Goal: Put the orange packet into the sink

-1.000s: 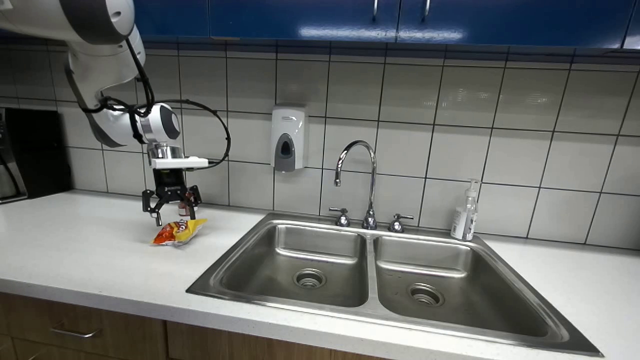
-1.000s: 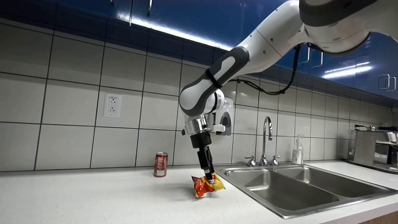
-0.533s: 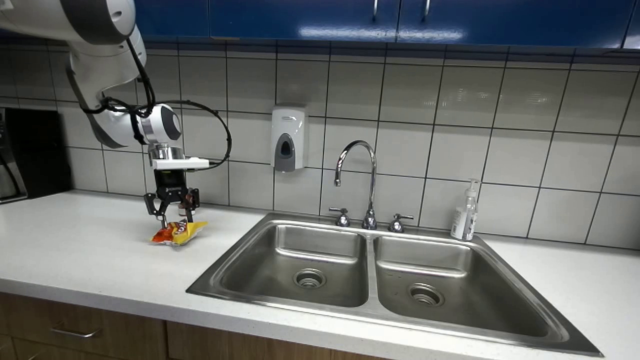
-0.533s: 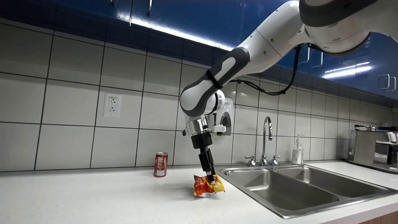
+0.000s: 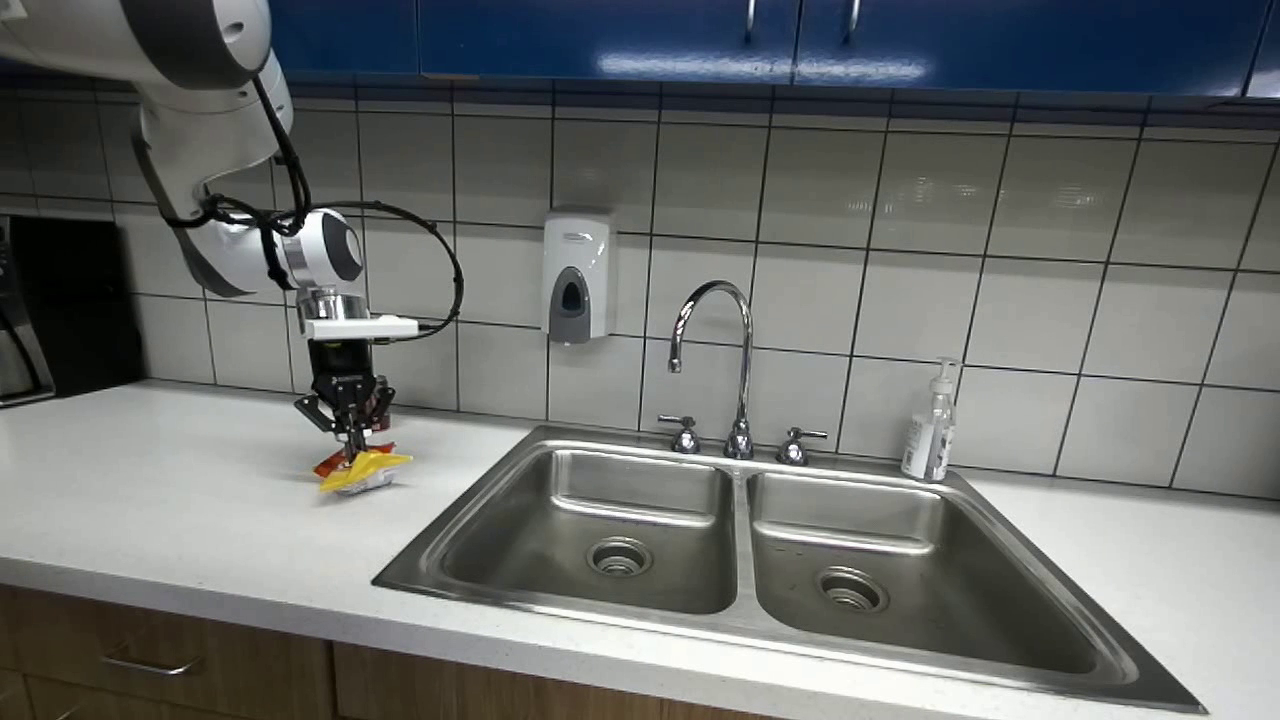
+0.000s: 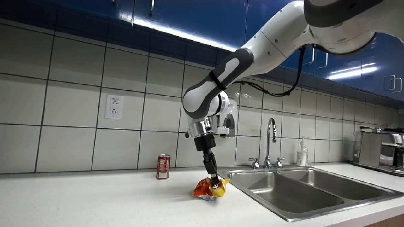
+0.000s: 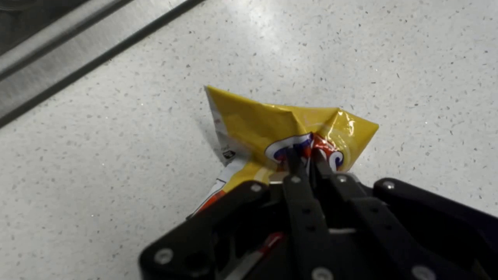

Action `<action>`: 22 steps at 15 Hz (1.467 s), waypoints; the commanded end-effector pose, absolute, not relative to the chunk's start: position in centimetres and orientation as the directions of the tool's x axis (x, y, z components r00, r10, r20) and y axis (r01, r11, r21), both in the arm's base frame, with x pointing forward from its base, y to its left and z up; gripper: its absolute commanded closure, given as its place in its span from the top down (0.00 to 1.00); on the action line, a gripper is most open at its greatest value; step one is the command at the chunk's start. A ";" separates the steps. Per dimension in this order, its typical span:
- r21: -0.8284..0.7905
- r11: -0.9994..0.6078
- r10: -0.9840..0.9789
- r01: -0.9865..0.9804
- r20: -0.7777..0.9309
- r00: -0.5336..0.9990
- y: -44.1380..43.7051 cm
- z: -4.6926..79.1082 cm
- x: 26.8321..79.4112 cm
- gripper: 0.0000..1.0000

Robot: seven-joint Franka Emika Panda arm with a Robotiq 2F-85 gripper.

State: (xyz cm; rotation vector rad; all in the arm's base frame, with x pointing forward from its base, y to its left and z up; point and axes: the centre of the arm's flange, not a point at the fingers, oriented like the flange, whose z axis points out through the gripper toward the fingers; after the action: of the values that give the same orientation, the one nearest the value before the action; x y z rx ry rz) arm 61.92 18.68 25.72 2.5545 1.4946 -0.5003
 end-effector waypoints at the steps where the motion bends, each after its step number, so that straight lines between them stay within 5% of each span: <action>1: -0.051 -0.485 0.828 0.873 -0.346 0.441 18.4 26.3 61.6 0.00; 22: 0.063 -0.552 0.783 0.831 -0.305 0.543 17.6 34.1 55.4 0.00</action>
State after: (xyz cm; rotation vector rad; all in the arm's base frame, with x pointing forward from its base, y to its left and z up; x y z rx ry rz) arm 58.71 19.32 32.64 2.5570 1.4234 -0.3934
